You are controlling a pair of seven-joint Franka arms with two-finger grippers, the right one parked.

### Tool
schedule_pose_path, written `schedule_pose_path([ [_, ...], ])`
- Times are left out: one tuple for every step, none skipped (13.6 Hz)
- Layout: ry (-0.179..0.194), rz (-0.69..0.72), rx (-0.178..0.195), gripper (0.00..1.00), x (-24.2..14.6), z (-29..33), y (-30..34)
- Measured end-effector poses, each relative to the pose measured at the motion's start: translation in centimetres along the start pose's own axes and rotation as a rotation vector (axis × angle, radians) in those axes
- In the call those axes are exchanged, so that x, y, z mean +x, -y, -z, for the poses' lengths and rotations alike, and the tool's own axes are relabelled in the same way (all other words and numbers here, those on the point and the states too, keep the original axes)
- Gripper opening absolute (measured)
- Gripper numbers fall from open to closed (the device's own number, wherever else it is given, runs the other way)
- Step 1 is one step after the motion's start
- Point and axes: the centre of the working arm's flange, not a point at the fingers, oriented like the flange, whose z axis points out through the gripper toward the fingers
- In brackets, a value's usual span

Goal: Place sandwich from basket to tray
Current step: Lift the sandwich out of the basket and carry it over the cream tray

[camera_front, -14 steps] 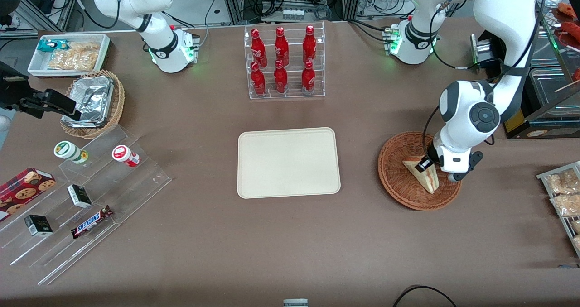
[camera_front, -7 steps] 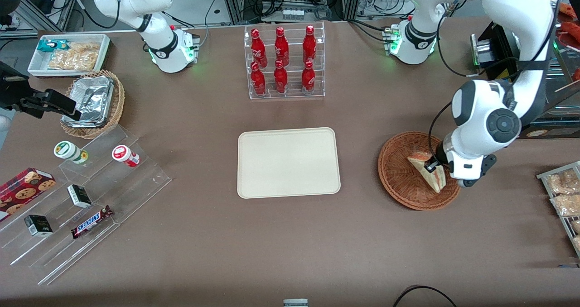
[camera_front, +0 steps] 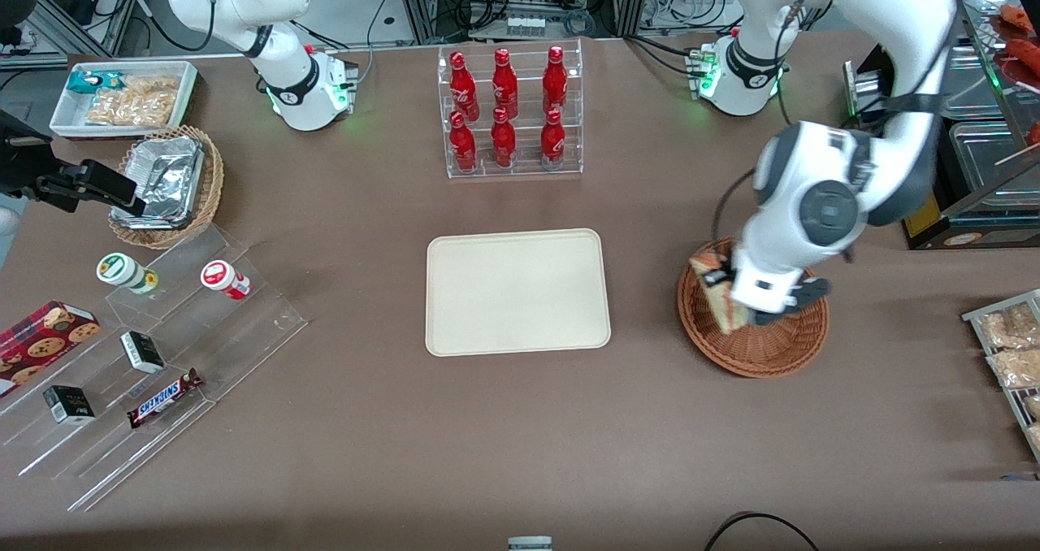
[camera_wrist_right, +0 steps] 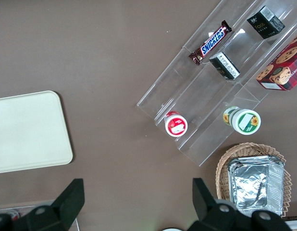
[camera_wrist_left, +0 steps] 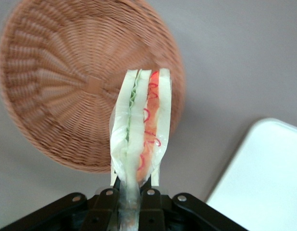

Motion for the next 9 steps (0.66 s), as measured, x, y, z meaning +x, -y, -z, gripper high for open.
schedule_pose_path([
  [-0.005,-0.04,-0.003,0.14,-1.0,-0.1,-2.5],
  [-0.008,-0.076,-0.008,0.14,-1.7,-0.4,-4.9],
  [-0.008,-0.103,-0.012,0.14,-2.1,-0.8,-7.0],
  [-0.006,-0.124,-0.015,0.14,-2.3,-1.4,-8.8],
  [-0.006,-0.14,-0.02,0.14,-2.4,-1.9,-10.2],
  [-0.006,-0.155,-0.025,0.14,-2.7,-2.2,-11.6],
  [-0.007,-0.172,-0.03,0.14,-3.1,-2.5,-12.9],
  [-0.009,-0.189,-0.034,0.14,-3.9,-2.8,-14.5],
  [-0.011,-0.202,-0.038,0.14,-5.1,-3.2,-16.3],
])
